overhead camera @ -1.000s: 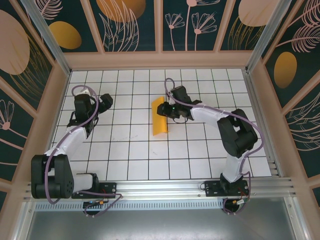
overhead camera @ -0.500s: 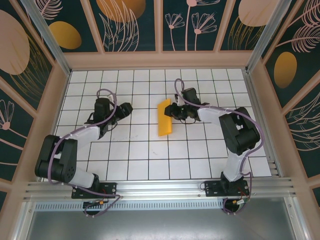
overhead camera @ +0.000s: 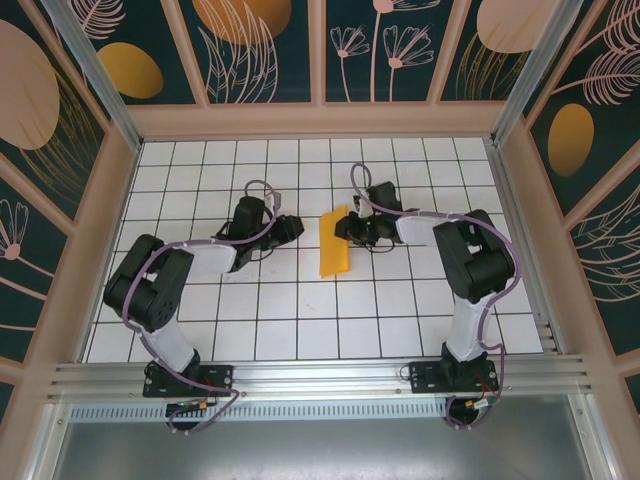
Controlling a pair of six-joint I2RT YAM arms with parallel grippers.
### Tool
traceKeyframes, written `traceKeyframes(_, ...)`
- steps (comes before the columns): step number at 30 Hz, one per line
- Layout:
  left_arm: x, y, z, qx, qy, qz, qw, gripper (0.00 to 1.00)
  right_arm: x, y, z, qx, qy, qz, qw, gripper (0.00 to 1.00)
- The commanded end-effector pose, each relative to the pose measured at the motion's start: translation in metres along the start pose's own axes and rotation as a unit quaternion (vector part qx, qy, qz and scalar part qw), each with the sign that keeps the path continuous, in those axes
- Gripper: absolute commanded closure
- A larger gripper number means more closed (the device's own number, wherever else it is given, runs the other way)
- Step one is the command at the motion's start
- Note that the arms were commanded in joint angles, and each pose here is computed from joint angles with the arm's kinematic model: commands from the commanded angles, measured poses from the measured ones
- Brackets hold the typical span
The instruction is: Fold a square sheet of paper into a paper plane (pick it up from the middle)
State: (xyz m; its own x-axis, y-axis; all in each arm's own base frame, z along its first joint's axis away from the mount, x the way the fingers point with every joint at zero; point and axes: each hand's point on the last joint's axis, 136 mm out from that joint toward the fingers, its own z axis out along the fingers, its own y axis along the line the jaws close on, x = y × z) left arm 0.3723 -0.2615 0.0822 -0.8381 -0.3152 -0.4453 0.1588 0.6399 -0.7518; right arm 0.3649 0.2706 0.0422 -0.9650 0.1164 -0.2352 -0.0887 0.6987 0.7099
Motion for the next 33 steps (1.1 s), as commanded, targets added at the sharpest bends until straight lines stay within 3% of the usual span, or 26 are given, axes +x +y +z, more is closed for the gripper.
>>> traceKeyframes(1,0.001,-0.017,0.014,0.028,0.005,0.004,1.000,0.77,0.004,-0.014,0.004,0.009,0.004,0.006,1.000,0.79)
traceKeyframes(8,0.022,-0.026,0.039,0.031,0.045,0.010,0.998,0.84,0.005,-0.024,0.007,0.019,0.008,0.021,1.000,0.78)
traceKeyframes(16,0.036,-0.003,0.066,-0.057,0.086,0.011,0.995,0.98,0.005,-0.022,0.008,0.018,0.014,0.019,1.000,0.78)
traceKeyframes(28,0.052,0.020,0.080,-0.098,0.123,-0.003,0.988,1.00,0.003,-0.018,0.006,0.021,0.017,0.020,0.999,0.76)
traceKeyframes(33,0.055,0.030,0.080,-0.119,0.127,-0.003,0.985,1.00,0.002,-0.011,0.000,0.026,0.010,0.010,1.000,0.68)
